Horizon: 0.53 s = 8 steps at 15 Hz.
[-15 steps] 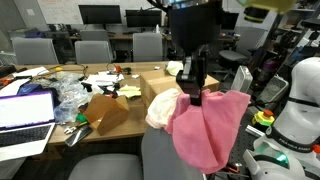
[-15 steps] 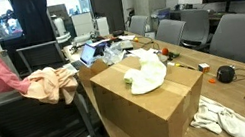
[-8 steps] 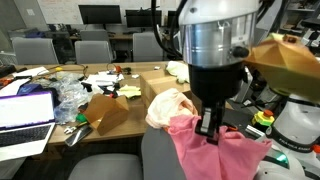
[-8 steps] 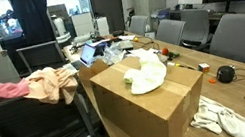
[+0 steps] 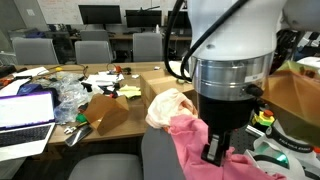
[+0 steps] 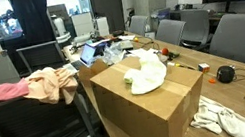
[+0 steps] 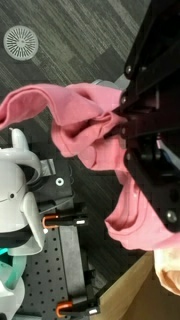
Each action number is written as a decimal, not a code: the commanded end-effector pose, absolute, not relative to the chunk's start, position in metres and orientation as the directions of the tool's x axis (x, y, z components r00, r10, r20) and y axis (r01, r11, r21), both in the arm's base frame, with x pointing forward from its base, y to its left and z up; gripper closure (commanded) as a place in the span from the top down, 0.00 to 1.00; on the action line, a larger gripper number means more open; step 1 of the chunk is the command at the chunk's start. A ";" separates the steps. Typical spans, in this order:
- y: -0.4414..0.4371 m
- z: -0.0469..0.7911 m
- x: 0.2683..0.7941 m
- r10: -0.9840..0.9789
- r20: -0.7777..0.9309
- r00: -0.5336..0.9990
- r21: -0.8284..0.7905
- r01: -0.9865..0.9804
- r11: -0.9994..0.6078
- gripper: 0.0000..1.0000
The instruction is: Get the three objects from the cardboard box then put them on the headrest of the grey chair
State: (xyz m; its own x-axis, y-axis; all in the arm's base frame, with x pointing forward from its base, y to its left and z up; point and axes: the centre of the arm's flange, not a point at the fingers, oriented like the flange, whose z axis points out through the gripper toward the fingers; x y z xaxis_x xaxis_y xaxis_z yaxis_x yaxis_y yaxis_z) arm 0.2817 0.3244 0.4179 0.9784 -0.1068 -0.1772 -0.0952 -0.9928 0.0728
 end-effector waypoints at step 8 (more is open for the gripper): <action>0.325 0.426 0.311 -0.265 -0.094 0.959 -0.005 -0.267 -0.964 0.02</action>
State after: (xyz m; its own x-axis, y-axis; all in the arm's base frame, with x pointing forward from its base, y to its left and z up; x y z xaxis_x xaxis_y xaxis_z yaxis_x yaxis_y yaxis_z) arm 0.3001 0.3242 0.4244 0.9688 -0.2179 -0.1179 -0.2174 -0.9759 0.0169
